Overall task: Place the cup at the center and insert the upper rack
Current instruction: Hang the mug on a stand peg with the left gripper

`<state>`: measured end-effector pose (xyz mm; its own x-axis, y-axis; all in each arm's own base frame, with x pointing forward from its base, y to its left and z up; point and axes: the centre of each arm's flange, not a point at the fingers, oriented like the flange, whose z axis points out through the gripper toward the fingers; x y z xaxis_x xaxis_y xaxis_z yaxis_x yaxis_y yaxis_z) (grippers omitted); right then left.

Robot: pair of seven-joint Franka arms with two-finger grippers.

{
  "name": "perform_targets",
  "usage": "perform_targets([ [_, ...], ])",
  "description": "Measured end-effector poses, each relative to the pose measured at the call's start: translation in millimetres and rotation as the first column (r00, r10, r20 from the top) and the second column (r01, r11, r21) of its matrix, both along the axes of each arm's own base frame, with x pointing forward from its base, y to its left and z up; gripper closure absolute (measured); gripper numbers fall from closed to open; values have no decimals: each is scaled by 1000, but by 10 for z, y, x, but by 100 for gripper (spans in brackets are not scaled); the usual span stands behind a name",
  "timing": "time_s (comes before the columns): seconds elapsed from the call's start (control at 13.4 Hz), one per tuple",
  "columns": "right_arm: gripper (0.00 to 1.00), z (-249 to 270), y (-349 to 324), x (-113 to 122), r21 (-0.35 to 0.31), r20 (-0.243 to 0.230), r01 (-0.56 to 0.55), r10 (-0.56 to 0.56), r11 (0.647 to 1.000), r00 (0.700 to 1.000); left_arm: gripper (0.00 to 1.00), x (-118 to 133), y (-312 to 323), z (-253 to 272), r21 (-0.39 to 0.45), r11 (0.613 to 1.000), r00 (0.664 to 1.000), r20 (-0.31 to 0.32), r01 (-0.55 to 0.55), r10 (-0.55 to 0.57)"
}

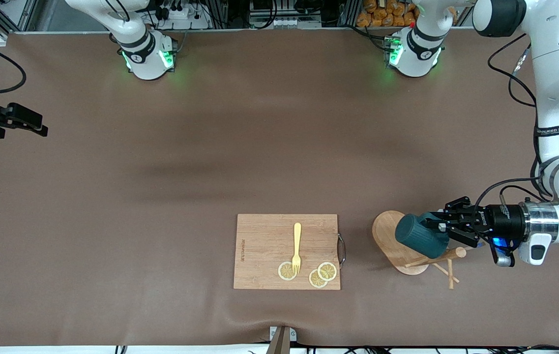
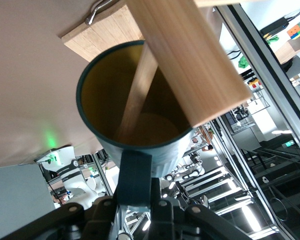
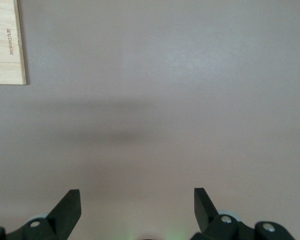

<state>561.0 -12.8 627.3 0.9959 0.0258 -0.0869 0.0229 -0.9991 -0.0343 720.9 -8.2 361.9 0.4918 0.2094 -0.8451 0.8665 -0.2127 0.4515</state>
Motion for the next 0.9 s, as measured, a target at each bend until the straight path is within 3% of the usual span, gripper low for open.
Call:
perform_targets([
  [0.9,0,16,-15,-6,-3,-2,27,-27,1000,1000,79,11,71,-127,-12,1000,1000,-17,-15,15],
])
